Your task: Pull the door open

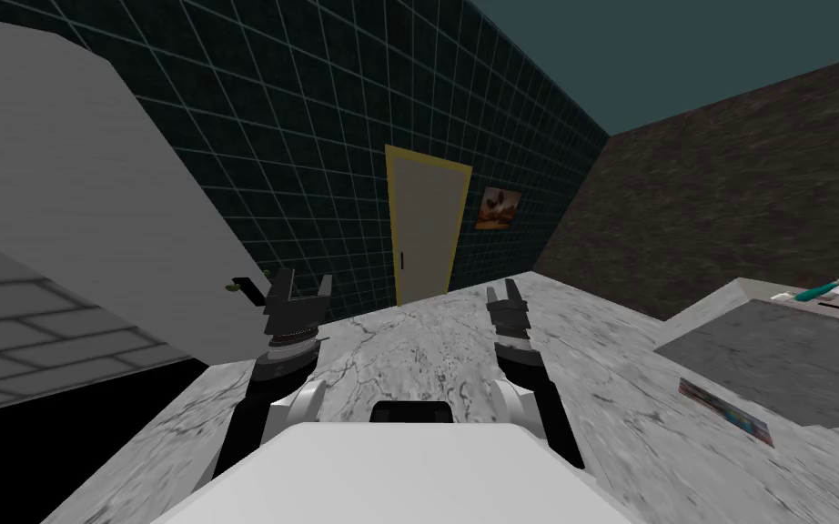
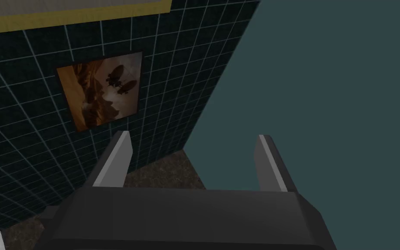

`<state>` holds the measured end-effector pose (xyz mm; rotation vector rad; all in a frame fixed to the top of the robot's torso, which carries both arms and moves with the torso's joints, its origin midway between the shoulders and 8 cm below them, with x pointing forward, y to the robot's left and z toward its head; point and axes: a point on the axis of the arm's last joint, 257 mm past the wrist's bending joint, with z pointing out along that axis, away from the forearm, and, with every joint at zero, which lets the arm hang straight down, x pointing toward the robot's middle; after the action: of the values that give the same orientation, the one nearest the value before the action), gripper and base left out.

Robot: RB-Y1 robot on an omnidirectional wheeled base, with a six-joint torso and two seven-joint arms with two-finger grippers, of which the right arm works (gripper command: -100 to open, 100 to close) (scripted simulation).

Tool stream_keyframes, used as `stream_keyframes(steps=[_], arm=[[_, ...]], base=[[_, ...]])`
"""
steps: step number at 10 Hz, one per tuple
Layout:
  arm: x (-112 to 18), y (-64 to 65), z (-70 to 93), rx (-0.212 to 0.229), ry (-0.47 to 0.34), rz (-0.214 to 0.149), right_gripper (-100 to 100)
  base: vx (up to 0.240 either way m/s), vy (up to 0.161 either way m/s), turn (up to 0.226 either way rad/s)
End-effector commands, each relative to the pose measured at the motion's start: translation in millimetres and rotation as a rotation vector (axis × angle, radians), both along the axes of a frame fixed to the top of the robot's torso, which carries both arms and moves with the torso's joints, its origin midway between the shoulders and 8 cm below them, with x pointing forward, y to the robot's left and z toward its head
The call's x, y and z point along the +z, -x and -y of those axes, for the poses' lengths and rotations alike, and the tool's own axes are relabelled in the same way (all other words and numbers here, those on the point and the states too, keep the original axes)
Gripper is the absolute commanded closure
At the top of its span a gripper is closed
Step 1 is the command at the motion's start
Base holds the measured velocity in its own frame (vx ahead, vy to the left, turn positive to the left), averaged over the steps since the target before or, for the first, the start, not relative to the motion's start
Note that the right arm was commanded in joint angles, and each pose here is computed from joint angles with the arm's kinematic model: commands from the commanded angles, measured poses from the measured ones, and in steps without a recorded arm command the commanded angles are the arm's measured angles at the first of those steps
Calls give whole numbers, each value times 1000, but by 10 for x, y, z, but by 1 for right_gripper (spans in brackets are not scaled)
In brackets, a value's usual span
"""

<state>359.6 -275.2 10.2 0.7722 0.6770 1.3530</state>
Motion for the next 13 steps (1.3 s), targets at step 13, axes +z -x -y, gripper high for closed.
stream_keyframes(steps=[13], arm=[[-876,-244,-167,301,-408,-62,-100]], base=[[146,30,128]])
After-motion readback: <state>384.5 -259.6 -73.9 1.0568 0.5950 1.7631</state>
